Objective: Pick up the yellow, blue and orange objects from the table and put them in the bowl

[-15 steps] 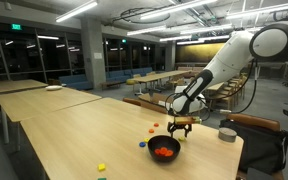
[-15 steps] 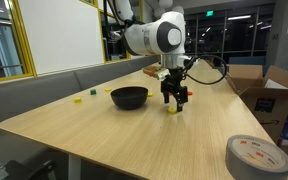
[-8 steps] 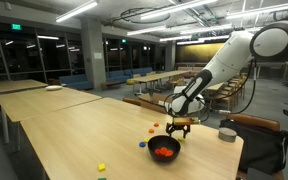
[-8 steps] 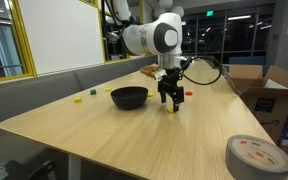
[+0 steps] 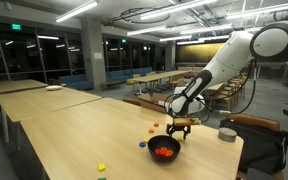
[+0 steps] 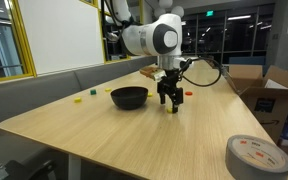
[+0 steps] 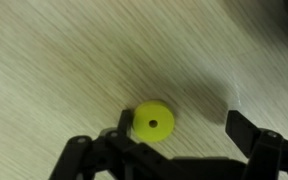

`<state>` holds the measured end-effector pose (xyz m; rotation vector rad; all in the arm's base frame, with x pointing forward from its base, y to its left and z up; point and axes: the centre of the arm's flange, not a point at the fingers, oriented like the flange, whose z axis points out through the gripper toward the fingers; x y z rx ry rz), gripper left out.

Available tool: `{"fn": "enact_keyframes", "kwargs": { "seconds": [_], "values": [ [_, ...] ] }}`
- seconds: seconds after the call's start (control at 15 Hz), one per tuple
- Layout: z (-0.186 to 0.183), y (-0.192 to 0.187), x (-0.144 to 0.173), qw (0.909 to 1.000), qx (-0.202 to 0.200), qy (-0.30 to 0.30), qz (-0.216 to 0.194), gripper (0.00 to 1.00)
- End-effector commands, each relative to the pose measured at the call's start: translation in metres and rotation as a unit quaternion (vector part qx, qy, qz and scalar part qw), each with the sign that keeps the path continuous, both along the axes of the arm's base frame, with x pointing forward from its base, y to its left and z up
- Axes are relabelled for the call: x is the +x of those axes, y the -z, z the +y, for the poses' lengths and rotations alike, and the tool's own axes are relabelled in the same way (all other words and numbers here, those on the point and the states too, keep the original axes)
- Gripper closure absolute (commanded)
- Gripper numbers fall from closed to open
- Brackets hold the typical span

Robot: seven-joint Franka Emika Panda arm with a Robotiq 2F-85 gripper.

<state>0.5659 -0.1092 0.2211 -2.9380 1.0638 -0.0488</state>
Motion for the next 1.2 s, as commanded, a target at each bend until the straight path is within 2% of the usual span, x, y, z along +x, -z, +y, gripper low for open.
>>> {"fn": "enact_keyframes", "kwargs": {
  "seconds": [0.0,0.4,0.53,0.73,1.13],
  "values": [
    [-0.001,-0.001,0.000,1.0000,0.003,-0.005,-0.005,0.34],
    [-0.003,-0.011,0.000,1.0000,-0.001,-0.004,-0.007,0.79],
    [-0.001,-0.016,0.001,1.0000,-0.002,-0.007,-0.003,0.75],
    [0.005,-0.027,0.001,0.9998,-0.010,-0.016,0.010,0.75],
    [0.035,-0.078,0.003,0.9974,-0.048,-0.053,0.005,0.75]
  ]
}}
